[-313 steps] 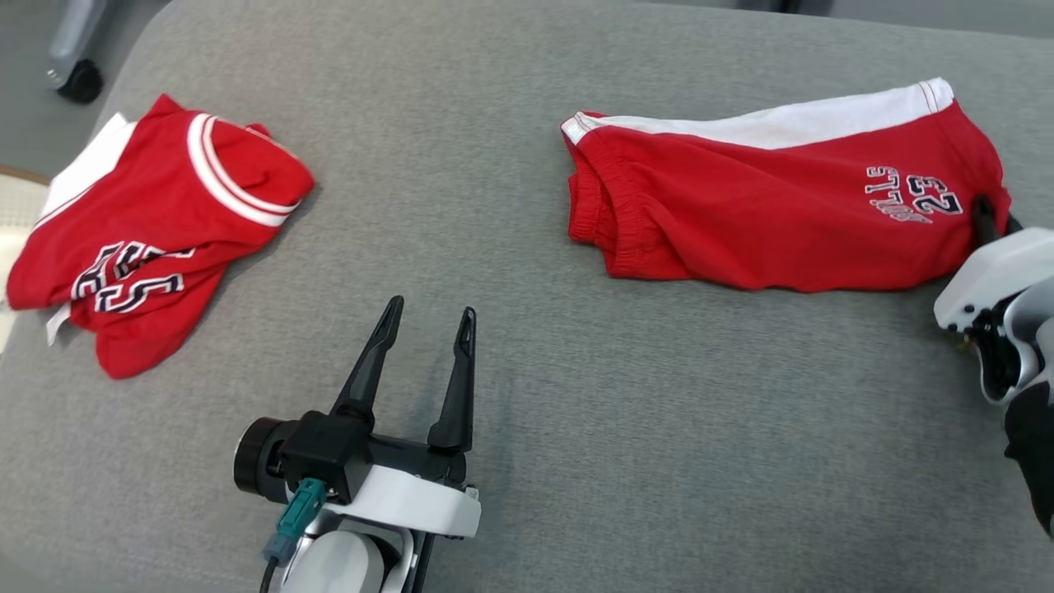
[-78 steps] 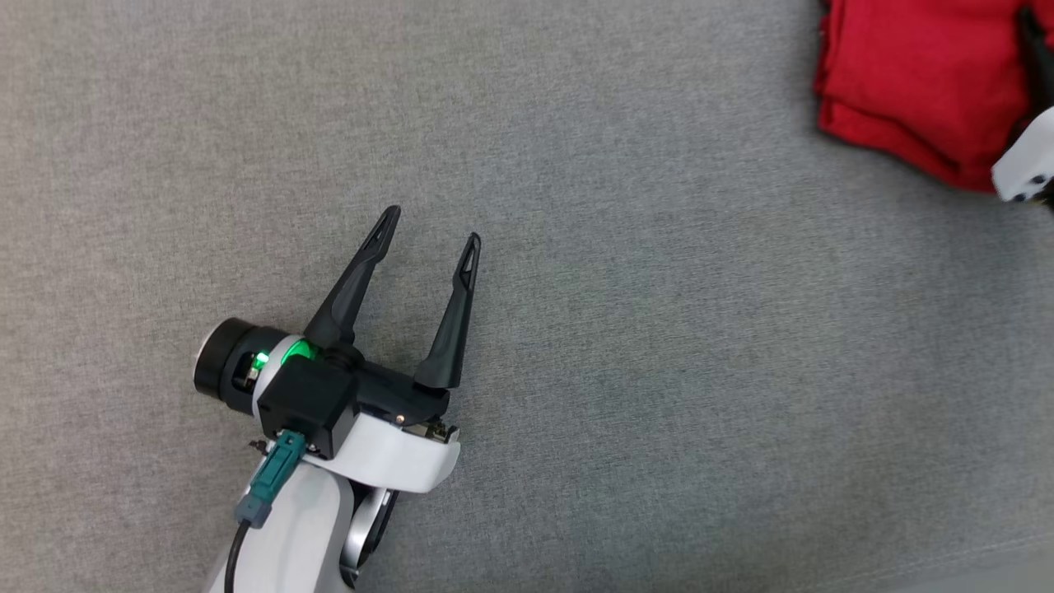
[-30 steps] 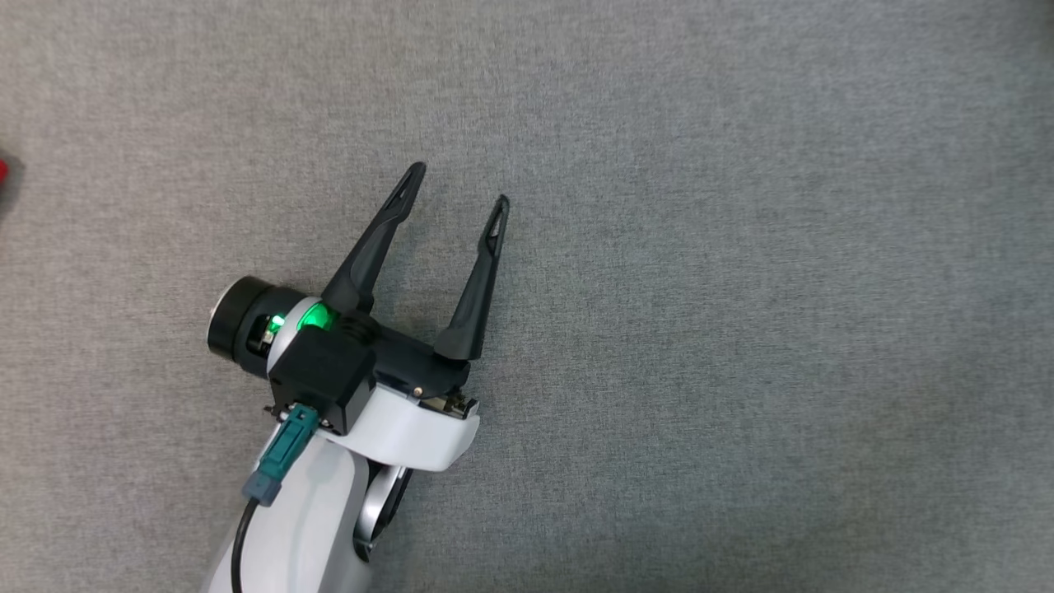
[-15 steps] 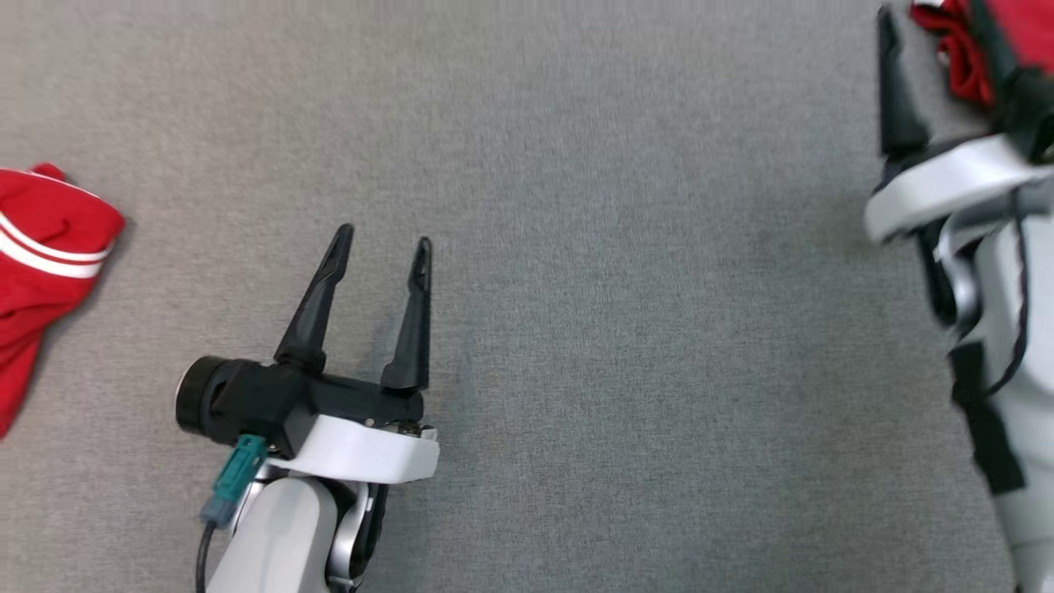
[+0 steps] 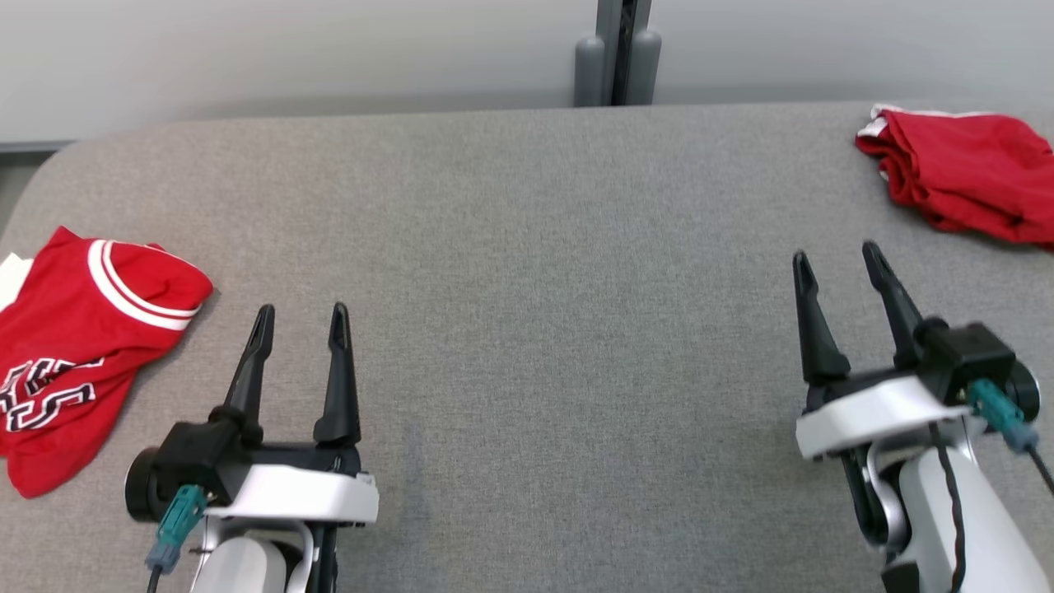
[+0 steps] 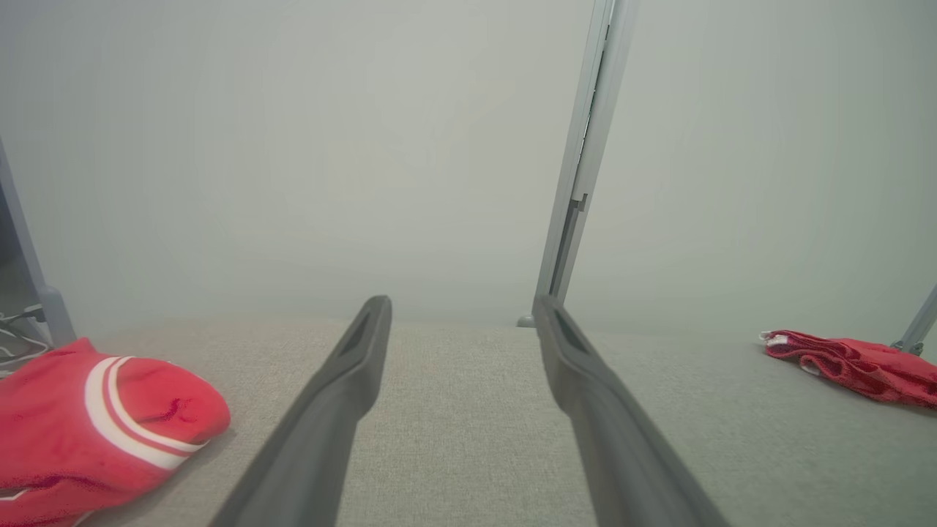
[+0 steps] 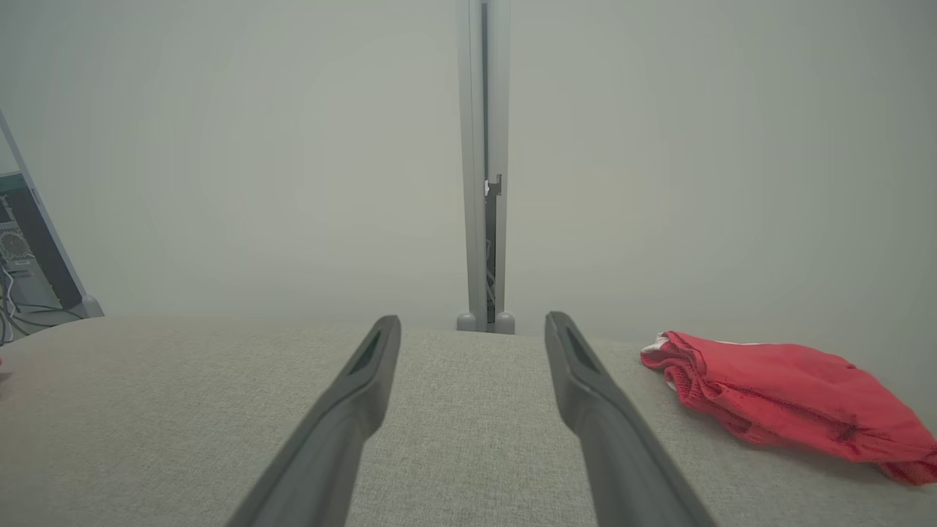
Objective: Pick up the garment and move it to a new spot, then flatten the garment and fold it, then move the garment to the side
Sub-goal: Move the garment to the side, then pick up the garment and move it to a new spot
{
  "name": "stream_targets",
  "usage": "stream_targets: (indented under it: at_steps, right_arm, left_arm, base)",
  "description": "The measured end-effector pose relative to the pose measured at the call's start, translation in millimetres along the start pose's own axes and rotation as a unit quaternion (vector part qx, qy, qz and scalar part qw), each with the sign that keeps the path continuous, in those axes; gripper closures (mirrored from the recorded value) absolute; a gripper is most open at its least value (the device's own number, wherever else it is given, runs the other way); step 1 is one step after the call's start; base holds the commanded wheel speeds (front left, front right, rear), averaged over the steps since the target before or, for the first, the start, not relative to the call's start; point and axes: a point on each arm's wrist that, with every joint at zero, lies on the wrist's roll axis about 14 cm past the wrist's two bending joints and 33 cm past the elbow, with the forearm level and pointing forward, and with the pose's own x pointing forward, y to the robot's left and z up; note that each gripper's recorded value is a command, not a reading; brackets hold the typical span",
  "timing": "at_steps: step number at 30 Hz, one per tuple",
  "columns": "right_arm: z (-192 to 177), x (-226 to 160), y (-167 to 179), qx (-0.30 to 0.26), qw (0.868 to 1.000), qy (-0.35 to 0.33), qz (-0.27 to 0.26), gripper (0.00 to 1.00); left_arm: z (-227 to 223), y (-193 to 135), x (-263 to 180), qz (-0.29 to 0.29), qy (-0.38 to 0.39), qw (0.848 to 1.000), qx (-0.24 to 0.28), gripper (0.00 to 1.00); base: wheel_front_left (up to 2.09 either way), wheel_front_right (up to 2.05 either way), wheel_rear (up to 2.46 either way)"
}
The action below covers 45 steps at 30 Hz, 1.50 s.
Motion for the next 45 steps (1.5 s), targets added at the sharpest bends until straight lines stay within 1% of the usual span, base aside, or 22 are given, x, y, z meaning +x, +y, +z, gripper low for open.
stream_targets:
  at_steps: [4,7,12,19,28,45]
  right_arm:
    - [3,-20,8,0.008,1.0,-0.004,0.002,0.0]
    - [10,-33,6,0.016,1.0,-0.014,-0.006,0.0]
    - [9,-57,8,0.022,1.0,-0.01,-0.012,0.0]
    - [6,-75,13,0.025,1.0,-0.002,-0.011,0.0]
    - [2,-86,16,0.034,0.999,0.004,-0.014,0.0]
    - [2,-87,16,0.034,0.999,0.003,-0.015,0.0]
  left_arm:
    - [4,6,-13,0.008,-0.001,1.0,0.0,0.0]
    - [6,9,-21,0.009,-0.002,1.0,-0.001,0.0]
    - [4,13,-38,0.012,0.005,1.0,-0.003,0.0]
    - [-5,14,-50,0.01,0.021,1.0,-0.004,0.0]
    - [-6,12,-56,0.005,0.025,1.0,0.0,0.0]
    - [-13,8,-59,0.002,0.035,0.999,0.0,0.0]
  base:
    - [0.0,0.0,0.0]
    - [0.0,0.0,0.0]
    - [0.0,0.0,0.0]
    - [0.0,0.0,0.0]
    - [0.0,0.0,0.0]
    - [0.0,0.0,0.0]
